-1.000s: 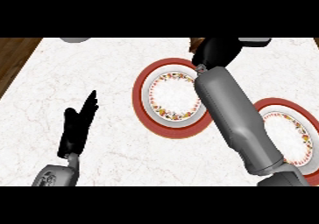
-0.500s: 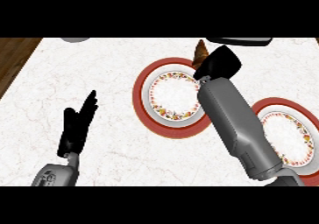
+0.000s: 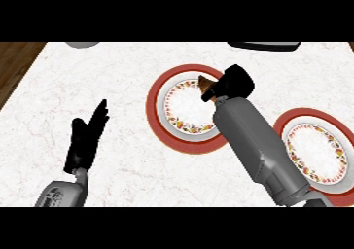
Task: Pick the croissant from the plate and place it in the plate
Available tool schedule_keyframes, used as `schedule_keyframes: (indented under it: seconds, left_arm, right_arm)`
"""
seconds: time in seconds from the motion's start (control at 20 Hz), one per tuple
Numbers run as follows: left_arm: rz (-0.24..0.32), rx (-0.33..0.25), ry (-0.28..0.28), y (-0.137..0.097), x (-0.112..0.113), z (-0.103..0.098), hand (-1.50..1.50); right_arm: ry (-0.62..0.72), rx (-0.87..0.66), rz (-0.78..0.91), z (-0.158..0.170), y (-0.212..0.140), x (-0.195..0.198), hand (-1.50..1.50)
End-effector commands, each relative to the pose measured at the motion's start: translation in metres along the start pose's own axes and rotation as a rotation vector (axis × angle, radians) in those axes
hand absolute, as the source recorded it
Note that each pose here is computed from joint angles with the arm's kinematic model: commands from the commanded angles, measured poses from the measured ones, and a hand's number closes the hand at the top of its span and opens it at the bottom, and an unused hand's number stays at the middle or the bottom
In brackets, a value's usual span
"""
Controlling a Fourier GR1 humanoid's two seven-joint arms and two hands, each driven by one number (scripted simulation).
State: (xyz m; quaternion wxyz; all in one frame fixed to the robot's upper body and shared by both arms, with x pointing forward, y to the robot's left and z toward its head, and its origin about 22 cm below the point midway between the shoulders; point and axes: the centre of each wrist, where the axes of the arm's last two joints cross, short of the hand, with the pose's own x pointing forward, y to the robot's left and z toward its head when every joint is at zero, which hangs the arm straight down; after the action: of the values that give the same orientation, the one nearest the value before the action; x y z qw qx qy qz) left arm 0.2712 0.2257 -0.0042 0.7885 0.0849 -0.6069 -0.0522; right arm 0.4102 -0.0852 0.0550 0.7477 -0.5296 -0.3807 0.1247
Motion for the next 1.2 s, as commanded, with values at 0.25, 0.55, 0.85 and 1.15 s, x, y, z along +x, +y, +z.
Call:
schedule_keyframes:
  seconds: [0.25,0.55,0.85,1.15]
  left_arm:
    - [0.001,0.062,0.029,0.021,-0.011,0.007,0.0]
    - [0.008,0.044,0.02,0.005,-0.011,0.01,0.0]
    - [0.034,0.071,0.026,0.013,-0.005,0.007,0.0]
    - [0.017,0.056,0.03,0.025,-0.01,0.01,0.0]
  right_arm:
    - [-0.138,-0.199,-0.564,0.027,-0.012,0.003,-1.5]
    - [-0.132,-0.202,-0.782,0.047,-0.01,-0.002,-1.5]
    - [-0.209,-0.159,-0.821,0.08,0.02,-0.037,-1.5]
    - [-0.257,-0.188,-0.823,0.083,0.037,-0.048,-1.5]
